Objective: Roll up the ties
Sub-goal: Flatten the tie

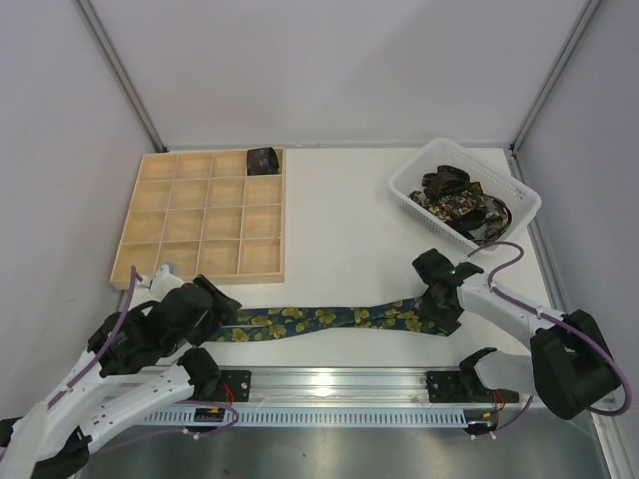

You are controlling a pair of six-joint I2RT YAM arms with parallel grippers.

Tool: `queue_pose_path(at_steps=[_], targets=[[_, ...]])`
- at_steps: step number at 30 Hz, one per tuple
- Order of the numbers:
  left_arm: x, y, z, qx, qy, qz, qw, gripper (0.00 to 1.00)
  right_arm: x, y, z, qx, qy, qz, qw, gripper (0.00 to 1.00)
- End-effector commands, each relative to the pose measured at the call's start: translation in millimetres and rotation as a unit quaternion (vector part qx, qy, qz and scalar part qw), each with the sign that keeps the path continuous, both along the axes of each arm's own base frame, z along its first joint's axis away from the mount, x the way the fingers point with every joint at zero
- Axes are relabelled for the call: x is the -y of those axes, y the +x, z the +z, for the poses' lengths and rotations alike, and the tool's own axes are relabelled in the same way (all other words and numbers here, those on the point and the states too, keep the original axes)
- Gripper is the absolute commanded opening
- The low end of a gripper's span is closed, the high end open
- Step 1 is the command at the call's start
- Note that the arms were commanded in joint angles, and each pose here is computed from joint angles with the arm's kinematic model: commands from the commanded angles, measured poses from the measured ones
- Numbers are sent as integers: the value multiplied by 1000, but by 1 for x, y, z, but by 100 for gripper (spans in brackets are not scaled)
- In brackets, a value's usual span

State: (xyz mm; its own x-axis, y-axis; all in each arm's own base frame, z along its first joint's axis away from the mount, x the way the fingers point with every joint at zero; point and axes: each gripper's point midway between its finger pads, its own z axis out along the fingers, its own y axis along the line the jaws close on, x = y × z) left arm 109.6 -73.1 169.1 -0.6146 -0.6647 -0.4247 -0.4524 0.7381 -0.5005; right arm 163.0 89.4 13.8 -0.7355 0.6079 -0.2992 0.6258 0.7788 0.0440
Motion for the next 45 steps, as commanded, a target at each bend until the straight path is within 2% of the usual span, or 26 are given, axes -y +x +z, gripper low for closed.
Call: queue_pose_path(at_steps=[1, 2, 6, 8, 11, 14, 15, 17, 20, 22, 24, 25, 27, 29, 30, 36, 41, 45], targets=[[-21, -1, 12, 7, 37, 18, 999, 74, 52, -7, -11, -39, -45, -93, 994, 49], [-20, 0, 16, 12, 39, 15, 999, 73, 65, -10, -9, -52, -56, -116, 990, 53], [-9, 10, 28, 27, 49, -12, 998, 72, 122, 8, 16, -38, -73, -190, 978, 55], [-1, 11, 27, 24, 50, -32, 998, 72, 155, 28, 44, -5, -97, -199, 975, 55], [10, 16, 22, 14, 63, -61, 996, 72, 168, 50, 78, 21, -135, -156, 978, 57], [20, 20, 19, 10, 72, -87, 994, 71, 150, 63, 93, 56, -109, -113, 986, 62], [22, 21, 19, 12, 73, -92, 993, 71, 125, 69, 93, 70, -72, -72, 992, 64], [32, 25, 18, 17, 73, -112, 991, 69, 93, 72, 99, 100, -22, -41, 994, 68], [43, 25, 3, -13, 85, -136, 987, 68, 59, 60, 92, 95, 14, -14, 995, 71], [48, 22, -8, -38, 89, -148, 984, 68, 50, 48, 78, 75, 22, -36, 996, 71], [51, 21, -18, -58, 100, -153, 981, 68, 53, 46, 69, 69, 6, -47, 996, 69], [53, 22, -18, -60, 99, -155, 981, 68, 54, 44, 63, 67, -1, -52, 996, 62], [56, 26, -17, -49, 99, -163, 980, 67, 58, 50, 56, 70, -19, -56, 996, 55], [58, 29, -16, -41, 101, -170, 979, 65, 65, 54, 50, 66, -40, -58, 995, 54], [60, 30, -16, -40, 102, -174, 979, 60, 66, 56, 48, 63, -45, -55, 995, 53], [67, 37, -24, -45, 122, -194, 972, 47, 67, 67, 36, 57, -59, -45, 996, 51], [74, 50, -22, -34, 146, -213, 966, 46, 67, 72, 24, 45, -64, -48, 996, 49], [77, 59, -18, -23, 168, -227, 959, 45, 70, 71, 11, 27, -58, -60, 996, 44]])
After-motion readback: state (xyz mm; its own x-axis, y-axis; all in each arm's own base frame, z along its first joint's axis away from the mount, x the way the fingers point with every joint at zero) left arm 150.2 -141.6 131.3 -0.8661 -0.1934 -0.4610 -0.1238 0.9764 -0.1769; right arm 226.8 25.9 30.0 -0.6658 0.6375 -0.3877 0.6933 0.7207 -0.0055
